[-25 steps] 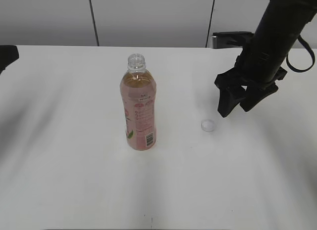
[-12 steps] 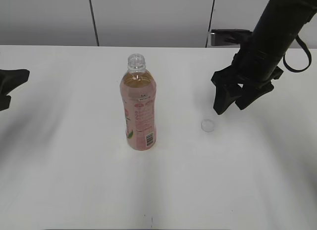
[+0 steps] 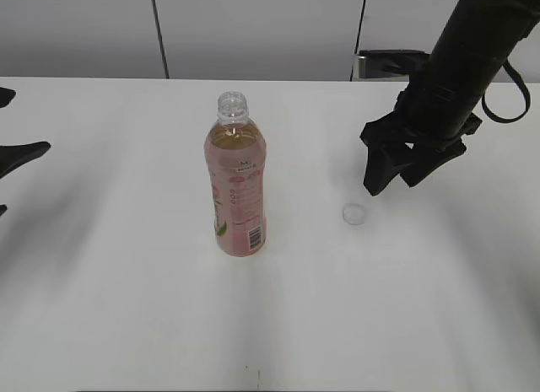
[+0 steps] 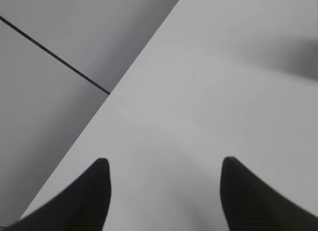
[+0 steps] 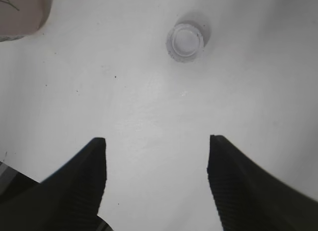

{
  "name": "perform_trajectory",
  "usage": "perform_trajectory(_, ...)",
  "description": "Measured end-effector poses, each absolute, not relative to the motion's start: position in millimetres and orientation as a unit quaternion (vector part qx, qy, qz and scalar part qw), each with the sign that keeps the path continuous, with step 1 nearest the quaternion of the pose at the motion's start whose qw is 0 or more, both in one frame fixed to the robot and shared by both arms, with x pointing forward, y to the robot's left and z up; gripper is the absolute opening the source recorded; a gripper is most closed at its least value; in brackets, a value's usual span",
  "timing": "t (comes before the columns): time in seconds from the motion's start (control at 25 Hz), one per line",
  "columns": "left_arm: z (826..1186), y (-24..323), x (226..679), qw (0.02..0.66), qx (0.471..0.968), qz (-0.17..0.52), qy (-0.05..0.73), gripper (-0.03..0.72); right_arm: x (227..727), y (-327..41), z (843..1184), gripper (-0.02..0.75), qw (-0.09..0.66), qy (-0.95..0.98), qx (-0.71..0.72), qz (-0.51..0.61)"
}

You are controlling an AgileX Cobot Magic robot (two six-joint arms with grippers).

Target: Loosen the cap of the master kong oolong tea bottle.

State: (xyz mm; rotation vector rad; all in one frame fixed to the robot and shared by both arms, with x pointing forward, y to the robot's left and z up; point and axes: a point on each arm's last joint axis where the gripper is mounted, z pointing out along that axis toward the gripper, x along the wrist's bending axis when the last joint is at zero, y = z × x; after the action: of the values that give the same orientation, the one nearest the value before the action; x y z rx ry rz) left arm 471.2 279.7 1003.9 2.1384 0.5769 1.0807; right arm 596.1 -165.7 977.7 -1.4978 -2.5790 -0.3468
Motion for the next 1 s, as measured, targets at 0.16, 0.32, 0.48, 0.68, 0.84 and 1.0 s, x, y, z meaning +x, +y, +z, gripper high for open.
perform_trajectory(0.16, 1005, 290, 469, 0.28, 0.822, 0.43, 0.248, 0.375, 596, -166, 978, 0.483, 0.069, -0.858, -0.496, -0.115)
perform_trajectory(0.32, 1017, 306, 463, 0.3, 0.725, 0.432, 0.445, 0.347, 596, -166, 978, 0.483, 0.068, -0.859, -0.494, -0.116)
perform_trajectory(0.48, 1023, 318, 448, 0.306, 0.629, 0.395, 0.595, 0.347, 596, -165, 978, 0.483, 0.07, -0.859, -0.493, -0.117)
perform_trajectory(0.68, 1034, 321, 415, 0.294, 0.563, 0.336, 0.695, 0.345, 594, -163, 978, 0.483, 0.086, -0.856, -0.496, -0.121)
perform_trajectory(0.84, 1050, 312, 378, 0.321, 0.564, 0.307, 0.696, 0.344, 593, -162, 979, 0.483, 0.099, -0.851, -0.5, -0.125)
perform_trajectory(1.0, 1057, 307, 345, 0.323, 0.571, 0.294, 0.695, 0.344, 584, -164, 986, 0.475, 0.103, -0.849, -0.503, -0.124)
